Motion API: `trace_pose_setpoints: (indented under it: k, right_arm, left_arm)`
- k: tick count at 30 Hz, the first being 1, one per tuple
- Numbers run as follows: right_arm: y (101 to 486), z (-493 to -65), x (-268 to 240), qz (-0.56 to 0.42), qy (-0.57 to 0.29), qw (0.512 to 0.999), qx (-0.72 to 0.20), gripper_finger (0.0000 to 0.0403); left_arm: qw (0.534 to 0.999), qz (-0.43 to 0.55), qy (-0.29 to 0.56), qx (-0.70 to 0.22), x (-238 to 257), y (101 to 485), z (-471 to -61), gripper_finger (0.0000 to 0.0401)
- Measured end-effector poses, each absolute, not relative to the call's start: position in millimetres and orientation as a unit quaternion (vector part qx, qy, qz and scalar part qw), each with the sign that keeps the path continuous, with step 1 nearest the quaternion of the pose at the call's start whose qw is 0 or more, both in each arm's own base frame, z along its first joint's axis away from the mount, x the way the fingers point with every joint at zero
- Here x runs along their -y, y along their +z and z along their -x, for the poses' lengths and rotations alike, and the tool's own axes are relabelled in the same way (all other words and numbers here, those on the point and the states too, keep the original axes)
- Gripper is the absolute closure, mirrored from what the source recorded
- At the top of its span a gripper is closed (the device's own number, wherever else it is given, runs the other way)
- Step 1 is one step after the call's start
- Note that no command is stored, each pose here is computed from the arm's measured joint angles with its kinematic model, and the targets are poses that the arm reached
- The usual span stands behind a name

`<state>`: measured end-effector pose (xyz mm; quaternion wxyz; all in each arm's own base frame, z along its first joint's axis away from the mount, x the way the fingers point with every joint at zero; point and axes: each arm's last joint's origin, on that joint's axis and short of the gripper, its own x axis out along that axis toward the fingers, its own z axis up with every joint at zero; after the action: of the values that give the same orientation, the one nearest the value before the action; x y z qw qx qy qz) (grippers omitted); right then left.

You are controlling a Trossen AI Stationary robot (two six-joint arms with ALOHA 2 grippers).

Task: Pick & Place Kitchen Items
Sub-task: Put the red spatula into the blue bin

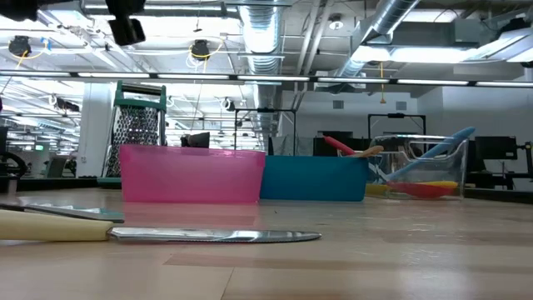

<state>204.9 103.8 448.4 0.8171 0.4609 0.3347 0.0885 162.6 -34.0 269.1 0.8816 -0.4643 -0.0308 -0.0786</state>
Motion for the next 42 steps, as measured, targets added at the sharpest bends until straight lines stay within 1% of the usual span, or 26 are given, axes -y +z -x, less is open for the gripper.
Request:
trace_pose_setpoints:
  k: [8, 17, 20, 27, 32, 36, 42]
  right_arm:
    - [426, -248, -89, -0.473, 0.113, 0.775, -0.405, 0.0371]
    - [405, -289, -74, -0.475, 0.197, 0.731, -0.449, 0.0371]
    - [396, -299, -68, -0.475, 0.206, 0.721, -0.46, 0.0368]
    - [383, -322, -50, -0.467, 0.229, 0.726, -0.449, 0.0368]
    - [379, -337, -39, -0.472, 0.254, 0.728, -0.429, 0.0366]
    - [369, -346, -34, -0.478, 0.253, 0.719, -0.437, 0.0365]
    - [364, -358, -25, -0.476, 0.259, 0.727, -0.421, 0.0365]
  left_arm:
    - [0.886, 0.441, -0.143, -0.024, 47, 288, -197, 0.0229]
    - [0.875, 0.432, -0.188, -0.109, 60, 277, -233, 0.0229]
    - [0.872, 0.431, -0.199, -0.121, 62, 278, -241, 0.0229]
    - [0.867, 0.429, -0.22, -0.126, 66, 286, -252, 0.0229]
    - [0.866, 0.431, -0.217, -0.133, 67, 283, -256, 0.0229]
    - [0.866, 0.432, -0.219, -0.129, 67, 284, -256, 0.0229]
    - [0.865, 0.434, -0.222, -0.123, 67, 287, -256, 0.0229]
